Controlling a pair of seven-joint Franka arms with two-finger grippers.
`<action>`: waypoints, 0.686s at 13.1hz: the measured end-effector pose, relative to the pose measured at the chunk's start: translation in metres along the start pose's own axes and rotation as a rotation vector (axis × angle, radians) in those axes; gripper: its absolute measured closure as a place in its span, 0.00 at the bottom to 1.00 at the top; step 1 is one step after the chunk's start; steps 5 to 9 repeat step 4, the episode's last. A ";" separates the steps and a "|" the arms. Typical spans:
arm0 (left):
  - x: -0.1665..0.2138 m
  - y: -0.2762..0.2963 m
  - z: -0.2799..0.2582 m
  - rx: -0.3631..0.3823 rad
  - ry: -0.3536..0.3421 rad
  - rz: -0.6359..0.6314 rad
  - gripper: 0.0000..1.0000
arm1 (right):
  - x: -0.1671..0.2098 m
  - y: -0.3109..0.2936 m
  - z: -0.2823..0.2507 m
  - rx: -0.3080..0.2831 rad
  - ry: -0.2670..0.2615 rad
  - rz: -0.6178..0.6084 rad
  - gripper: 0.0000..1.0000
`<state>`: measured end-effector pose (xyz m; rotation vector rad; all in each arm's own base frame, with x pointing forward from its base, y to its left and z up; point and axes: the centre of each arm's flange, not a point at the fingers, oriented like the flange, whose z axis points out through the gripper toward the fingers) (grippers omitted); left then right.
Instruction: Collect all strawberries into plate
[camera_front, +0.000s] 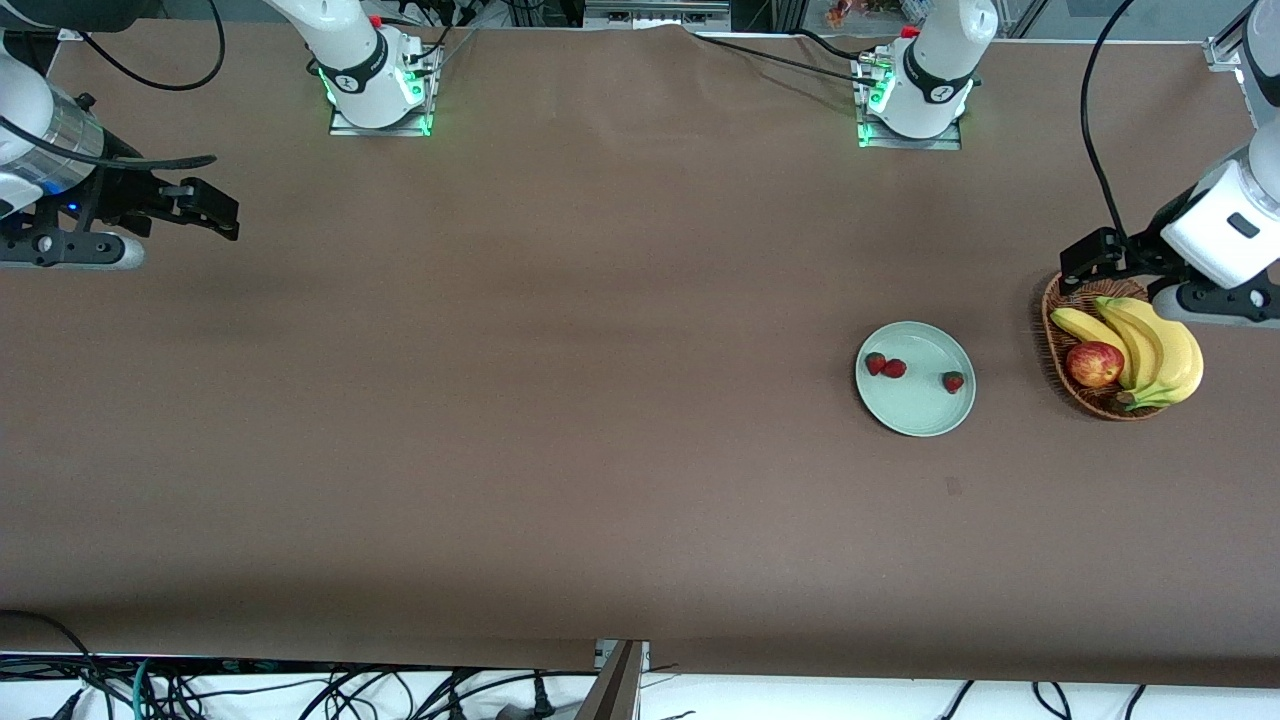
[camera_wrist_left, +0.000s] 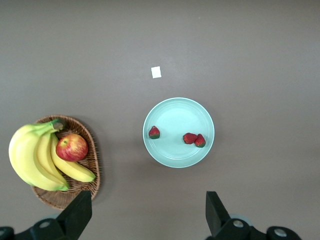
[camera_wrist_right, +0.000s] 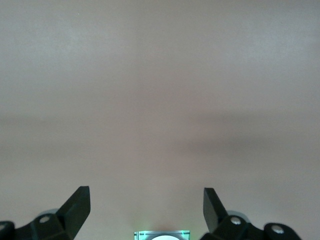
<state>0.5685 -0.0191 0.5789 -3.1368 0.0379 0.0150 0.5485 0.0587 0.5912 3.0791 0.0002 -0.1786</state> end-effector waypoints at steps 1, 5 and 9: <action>-0.008 -0.001 0.001 -0.001 0.006 -0.012 0.00 | 0.000 0.000 0.000 0.000 0.001 -0.001 0.00; -0.015 0.010 0.002 -0.001 0.009 -0.004 0.00 | 0.002 0.000 0.000 0.000 0.001 0.001 0.00; -0.015 0.010 0.002 -0.001 0.009 -0.004 0.00 | 0.002 0.000 0.000 0.000 0.001 0.001 0.00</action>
